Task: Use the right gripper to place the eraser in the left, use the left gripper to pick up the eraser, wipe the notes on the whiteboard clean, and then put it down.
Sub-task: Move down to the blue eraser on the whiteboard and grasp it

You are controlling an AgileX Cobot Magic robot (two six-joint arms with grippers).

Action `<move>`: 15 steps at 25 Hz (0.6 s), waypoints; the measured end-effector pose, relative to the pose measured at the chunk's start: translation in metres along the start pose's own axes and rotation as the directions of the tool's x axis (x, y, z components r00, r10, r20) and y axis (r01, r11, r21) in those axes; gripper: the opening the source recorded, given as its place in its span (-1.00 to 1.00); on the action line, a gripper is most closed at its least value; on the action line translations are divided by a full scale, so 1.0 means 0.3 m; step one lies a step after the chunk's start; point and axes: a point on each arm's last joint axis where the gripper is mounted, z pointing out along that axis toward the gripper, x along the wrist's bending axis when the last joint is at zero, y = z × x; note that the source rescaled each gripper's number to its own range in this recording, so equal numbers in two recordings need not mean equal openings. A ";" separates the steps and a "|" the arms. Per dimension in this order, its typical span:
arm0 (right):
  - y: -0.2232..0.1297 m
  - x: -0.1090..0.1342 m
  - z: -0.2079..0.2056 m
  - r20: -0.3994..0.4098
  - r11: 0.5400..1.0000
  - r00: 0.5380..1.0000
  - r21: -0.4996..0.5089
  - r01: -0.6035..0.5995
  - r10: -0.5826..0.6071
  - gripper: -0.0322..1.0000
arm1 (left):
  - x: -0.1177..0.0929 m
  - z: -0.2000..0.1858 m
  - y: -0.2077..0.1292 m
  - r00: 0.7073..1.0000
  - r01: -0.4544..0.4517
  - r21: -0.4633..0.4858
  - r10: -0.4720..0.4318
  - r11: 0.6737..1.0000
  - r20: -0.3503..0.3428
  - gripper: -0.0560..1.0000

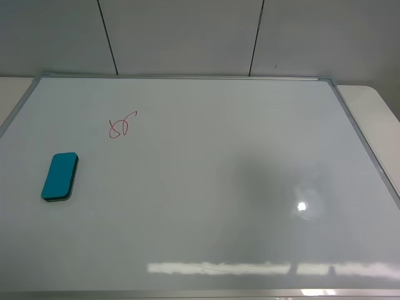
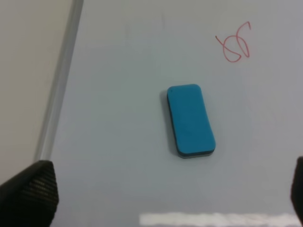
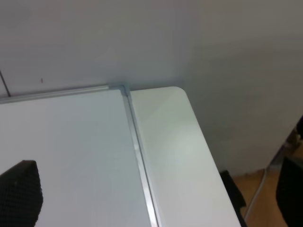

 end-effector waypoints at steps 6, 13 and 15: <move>-0.096 -0.065 -0.141 0.090 0.999 0.995 0.037 -0.034 0.031 1.00 | 0.000 0.000 0.000 1.000 0.000 0.000 0.000 1.000 0.000 1.00; -0.261 -0.079 -0.173 0.089 0.999 0.996 0.027 -0.032 0.030 1.00 | 0.000 0.000 0.000 1.000 0.000 0.000 0.000 1.000 0.000 1.00; -0.303 -0.074 -0.171 0.069 0.999 0.998 0.028 -0.019 0.017 1.00 | 0.000 0.000 0.000 1.000 0.000 0.000 0.000 1.000 0.000 1.00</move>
